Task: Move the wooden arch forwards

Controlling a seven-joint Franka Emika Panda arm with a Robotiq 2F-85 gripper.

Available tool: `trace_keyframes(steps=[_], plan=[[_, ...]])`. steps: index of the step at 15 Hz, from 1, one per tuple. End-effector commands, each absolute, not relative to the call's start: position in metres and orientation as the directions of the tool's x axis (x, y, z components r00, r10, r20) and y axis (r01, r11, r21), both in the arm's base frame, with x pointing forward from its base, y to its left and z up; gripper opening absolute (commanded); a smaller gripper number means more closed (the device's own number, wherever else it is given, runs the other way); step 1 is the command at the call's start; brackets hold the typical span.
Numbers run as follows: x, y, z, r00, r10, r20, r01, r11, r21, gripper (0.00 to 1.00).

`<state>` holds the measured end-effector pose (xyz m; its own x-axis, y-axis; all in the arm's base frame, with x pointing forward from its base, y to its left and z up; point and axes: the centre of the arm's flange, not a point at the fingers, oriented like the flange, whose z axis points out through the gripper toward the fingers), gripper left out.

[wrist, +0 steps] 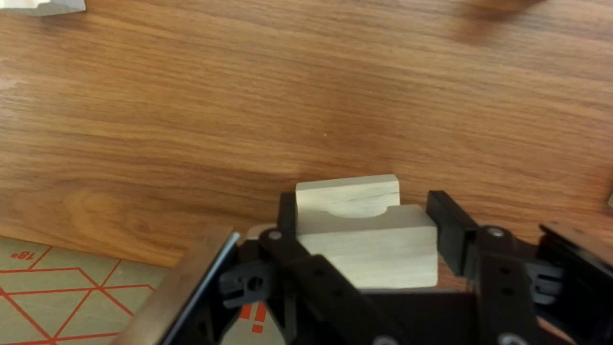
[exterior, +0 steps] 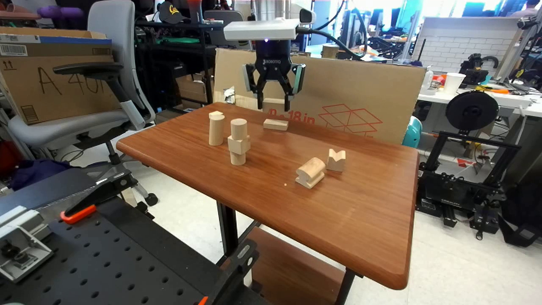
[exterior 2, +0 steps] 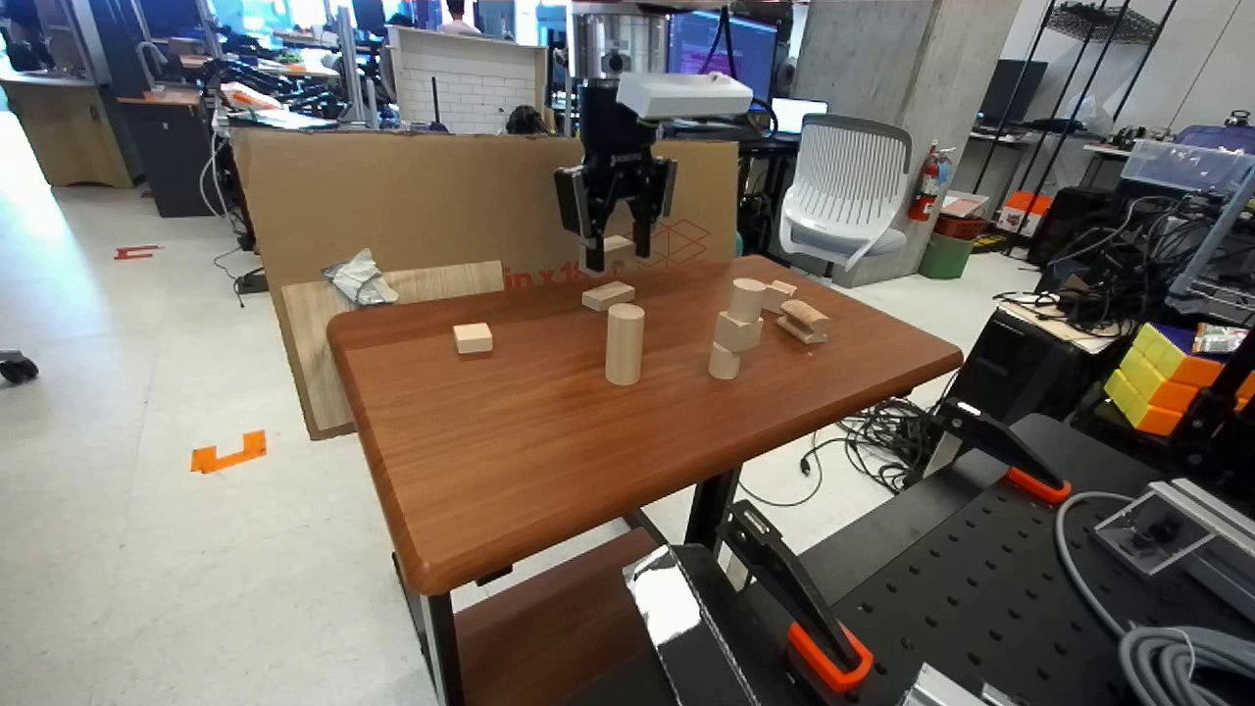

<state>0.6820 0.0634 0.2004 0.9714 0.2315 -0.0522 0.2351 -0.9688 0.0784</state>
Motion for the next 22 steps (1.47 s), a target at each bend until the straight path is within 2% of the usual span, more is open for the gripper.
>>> trace_keyframes(steps=[1,19,20,22], plan=[[0.695,0.070,0.197,0.971,0.228,-0.076,0.234,-0.969,0.084,0.43],[0.702,0.060,0.175,0.971,0.198,-0.134,0.212,-0.972,0.102,0.43],[0.702,0.060,0.175,0.971,0.197,-0.136,0.212,-0.972,0.103,0.92],[0.701,0.062,0.175,0.970,0.203,-0.137,0.218,-0.970,0.107,0.98]])
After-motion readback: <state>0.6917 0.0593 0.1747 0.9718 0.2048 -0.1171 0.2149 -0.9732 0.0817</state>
